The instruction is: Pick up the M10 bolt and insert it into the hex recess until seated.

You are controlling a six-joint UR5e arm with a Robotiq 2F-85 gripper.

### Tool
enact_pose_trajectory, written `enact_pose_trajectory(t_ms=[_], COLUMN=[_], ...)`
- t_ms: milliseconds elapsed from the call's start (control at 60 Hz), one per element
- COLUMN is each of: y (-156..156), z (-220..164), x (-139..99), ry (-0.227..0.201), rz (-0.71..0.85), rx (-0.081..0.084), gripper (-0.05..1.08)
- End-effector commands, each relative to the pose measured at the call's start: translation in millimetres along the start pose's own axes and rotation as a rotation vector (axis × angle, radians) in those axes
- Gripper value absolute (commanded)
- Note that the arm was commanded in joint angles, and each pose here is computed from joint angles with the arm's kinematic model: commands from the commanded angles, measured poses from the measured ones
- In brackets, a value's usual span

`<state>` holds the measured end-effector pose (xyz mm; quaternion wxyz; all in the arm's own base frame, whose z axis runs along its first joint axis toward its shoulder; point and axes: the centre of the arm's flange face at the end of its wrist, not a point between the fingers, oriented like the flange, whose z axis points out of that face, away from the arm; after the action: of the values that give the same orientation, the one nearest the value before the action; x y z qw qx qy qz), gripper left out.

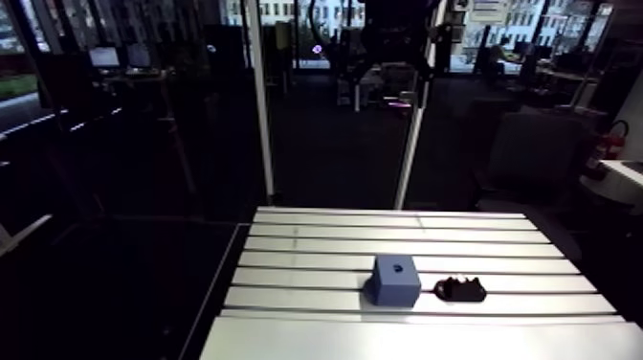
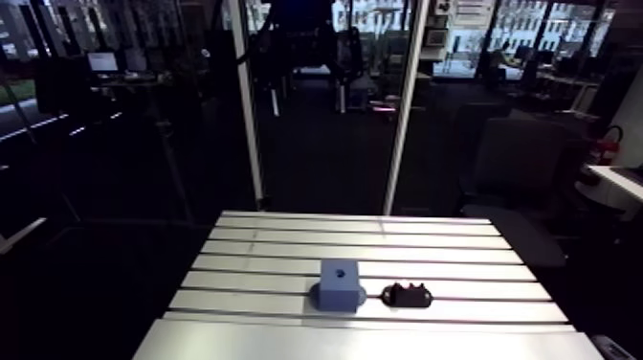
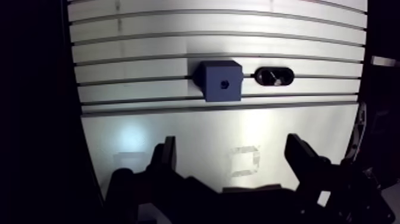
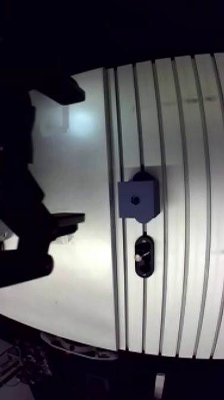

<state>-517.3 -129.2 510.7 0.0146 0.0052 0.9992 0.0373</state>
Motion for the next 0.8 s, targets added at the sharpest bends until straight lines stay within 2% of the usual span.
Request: enact_pose_trajectory(t_ms=[17,433,650,750,800], y=[0,4,22,40,50], z=[0,3,11,30,36], x=[2,2,6,10,4], ry=[0.0,-0.005,-0.01,0.017,0.053], rz=[-0.001,0.001,0.024,0.035,0.021], rx=[0.002,-0.004,0.0,0.0,-0.006], gripper=[0.01,0.01,0.01,0.01,0.01])
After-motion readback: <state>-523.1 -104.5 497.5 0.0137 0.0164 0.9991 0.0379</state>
